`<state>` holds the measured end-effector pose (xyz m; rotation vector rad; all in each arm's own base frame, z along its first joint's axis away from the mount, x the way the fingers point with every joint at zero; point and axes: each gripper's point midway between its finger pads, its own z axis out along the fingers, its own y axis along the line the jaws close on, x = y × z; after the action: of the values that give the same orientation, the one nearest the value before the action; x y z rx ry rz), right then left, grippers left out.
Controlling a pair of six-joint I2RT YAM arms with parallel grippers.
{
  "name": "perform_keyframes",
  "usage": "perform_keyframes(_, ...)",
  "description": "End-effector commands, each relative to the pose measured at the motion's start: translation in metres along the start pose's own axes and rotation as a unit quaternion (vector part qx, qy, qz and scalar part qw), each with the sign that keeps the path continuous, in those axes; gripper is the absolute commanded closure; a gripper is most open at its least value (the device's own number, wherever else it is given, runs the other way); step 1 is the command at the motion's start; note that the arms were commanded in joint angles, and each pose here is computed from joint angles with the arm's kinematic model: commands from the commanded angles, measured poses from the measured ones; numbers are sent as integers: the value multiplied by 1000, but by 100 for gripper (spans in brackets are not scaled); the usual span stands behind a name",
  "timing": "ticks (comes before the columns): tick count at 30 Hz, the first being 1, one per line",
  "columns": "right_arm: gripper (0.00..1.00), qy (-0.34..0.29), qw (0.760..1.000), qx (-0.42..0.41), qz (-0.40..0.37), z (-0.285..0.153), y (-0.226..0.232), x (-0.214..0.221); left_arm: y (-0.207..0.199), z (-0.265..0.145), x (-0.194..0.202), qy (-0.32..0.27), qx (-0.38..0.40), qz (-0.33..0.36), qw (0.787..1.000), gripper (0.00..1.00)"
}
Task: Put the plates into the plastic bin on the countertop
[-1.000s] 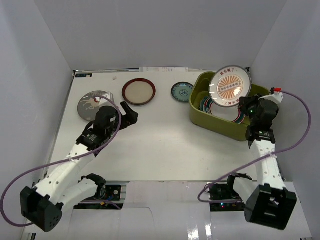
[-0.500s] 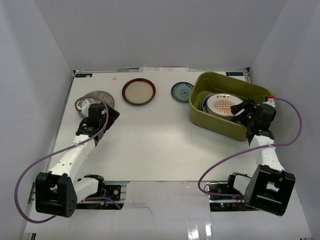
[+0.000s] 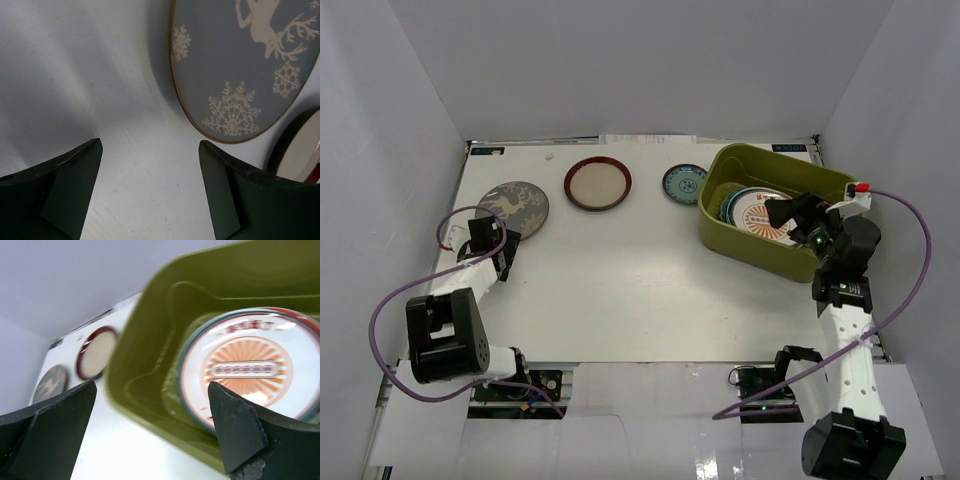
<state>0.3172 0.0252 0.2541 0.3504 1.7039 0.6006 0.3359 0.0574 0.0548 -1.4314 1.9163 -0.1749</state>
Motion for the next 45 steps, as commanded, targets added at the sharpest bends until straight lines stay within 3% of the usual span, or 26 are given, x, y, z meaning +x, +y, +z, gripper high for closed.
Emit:
perform_keyframes(1,0,11,993,-113,-22,-12,65,4,-12,14,-5,6,28,-48,998,12)
perform_keyframes(5,5,48,978,-198,-44,-26,120,39,-21,35,-7,8,32,-57,998,16)
perform_keyframes(12,8,87,967,-233,-50,-29,146,80,-32,55,-14,6,33,-66,997,33)
perform_keyframes(13,8,92,966,-235,-51,-29,149,84,-31,56,-15,4,30,-67,997,40)
perform_keyframes(14,9,96,965,-238,-53,-28,152,87,-29,58,-14,4,28,-72,997,57)
perform_keyframes(17,9,110,960,-251,-57,-29,165,100,-17,60,-14,5,20,-87,996,82)
perform_keyframes(20,9,122,955,-261,-63,-30,179,110,-18,55,-26,-5,29,-80,996,100)
perform_keyframes(24,7,139,945,-288,-75,-32,206,127,-31,35,-43,-14,73,-50,996,100)
perform_keyframes(27,2,171,931,-313,-79,-32,234,156,-58,-1,-47,-12,153,-39,987,100)
perform_keyframes(31,9,215,906,-360,-57,-34,273,185,-74,-54,-37,5,242,-34,970,100)
perform_keyframes(35,10,257,898,-353,-50,-18,287,216,-82,-115,-32,-1,331,-28,943,100)
perform_keyframes(38,10,271,898,-346,-31,-4,296,228,-86,-131,-9,59,361,-15,931,100)
perform_keyframes(45,10,259,922,-288,-21,39,289,225,-98,-170,32,178,453,19,873,100)
